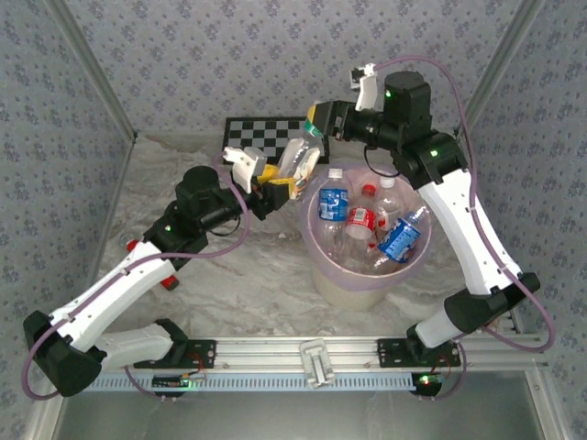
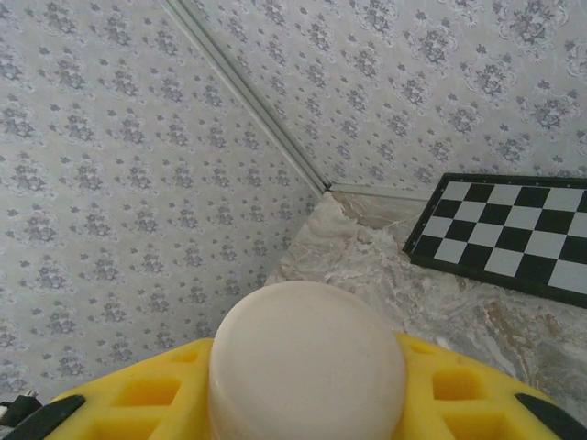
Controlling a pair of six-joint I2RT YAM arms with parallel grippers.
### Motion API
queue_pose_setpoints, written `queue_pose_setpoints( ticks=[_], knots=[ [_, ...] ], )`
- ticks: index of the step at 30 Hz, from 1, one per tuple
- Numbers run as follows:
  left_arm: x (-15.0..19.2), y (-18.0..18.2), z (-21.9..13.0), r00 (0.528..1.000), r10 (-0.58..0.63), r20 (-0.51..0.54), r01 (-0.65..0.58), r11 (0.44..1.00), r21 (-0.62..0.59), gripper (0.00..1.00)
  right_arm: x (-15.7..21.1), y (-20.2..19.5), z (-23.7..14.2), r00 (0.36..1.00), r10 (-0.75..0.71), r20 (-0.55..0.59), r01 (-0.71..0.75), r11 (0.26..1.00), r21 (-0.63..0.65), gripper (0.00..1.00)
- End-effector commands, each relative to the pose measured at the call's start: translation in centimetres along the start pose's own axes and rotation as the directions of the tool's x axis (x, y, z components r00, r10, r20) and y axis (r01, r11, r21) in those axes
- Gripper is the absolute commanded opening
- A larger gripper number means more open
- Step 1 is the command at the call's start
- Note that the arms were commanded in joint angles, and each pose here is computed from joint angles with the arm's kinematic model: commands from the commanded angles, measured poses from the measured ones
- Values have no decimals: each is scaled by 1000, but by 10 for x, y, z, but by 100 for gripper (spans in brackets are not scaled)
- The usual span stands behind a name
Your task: Put the plastic bottles in the bin
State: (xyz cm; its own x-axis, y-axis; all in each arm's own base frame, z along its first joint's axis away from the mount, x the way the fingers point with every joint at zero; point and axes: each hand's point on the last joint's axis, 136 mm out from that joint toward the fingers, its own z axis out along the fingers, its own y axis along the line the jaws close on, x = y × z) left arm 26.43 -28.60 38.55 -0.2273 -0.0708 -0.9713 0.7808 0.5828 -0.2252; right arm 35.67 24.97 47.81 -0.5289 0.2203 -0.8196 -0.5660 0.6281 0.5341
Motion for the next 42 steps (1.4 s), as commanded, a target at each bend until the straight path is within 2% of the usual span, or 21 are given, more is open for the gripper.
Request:
queue_pose_setpoints(
  ticks=[1, 4, 8, 10, 14, 18, 25, 30, 35, 39, 42],
  knots=[
    [-35, -20, -12, 995, 30, 91, -36, 997, 64, 56, -36, 21, -38, 991, -60, 122, 63, 998, -24, 25],
    [-37, -20, -14, 994, 35, 99, -41, 997, 60, 67, -47, 27, -57, 983, -68, 168, 75, 997, -32, 20],
    [-37, -16, -14, 995, 42, 92, -46, 998, 38, 93, -64, 30, -91, 967, -86, 240, 92, 996, -15, 18],
    [-36, -15, -13, 995, 41, 88, -44, 998, 32, 99, -70, 27, -115, 957, -95, 274, 93, 995, 17, 17],
    [-31, -10, -7, 997, 34, 69, -35, 999, 17, 99, -73, 18, -153, 951, -71, 301, 54, 997, 63, 15],
    [-22, -9, 5, 1000, 14, 24, -15, 999, 32, 95, -52, 7, -165, 980, -6, 198, -13, 995, 94, 15],
    [-14, -8, 17, 1000, -9, -16, 10, 999, 53, 90, 10, -15, -159, 994, 100, -45, -92, 983, 157, 14],
    [-12, -9, 24, 999, -18, -31, 21, 997, 70, 88, 50, -39, -141, 958, 216, -190, -178, 964, 199, 14],
    [-8, -8, 29, 999, -28, -43, 32, 997, 74, 87, 90, -62, -122, 908, 277, -315, -188, 940, 284, 15],
    [-8, -9, 31, 998, -31, -47, 35, 996, 79, 86, 114, -73, -113, 872, 304, -384, -175, 926, 334, 18],
    [-7, -9, 34, 998, -35, -52, 39, 996, 84, 86, 123, -86, -116, 860, 323, -395, -157, 904, 397, 28]
  ],
)
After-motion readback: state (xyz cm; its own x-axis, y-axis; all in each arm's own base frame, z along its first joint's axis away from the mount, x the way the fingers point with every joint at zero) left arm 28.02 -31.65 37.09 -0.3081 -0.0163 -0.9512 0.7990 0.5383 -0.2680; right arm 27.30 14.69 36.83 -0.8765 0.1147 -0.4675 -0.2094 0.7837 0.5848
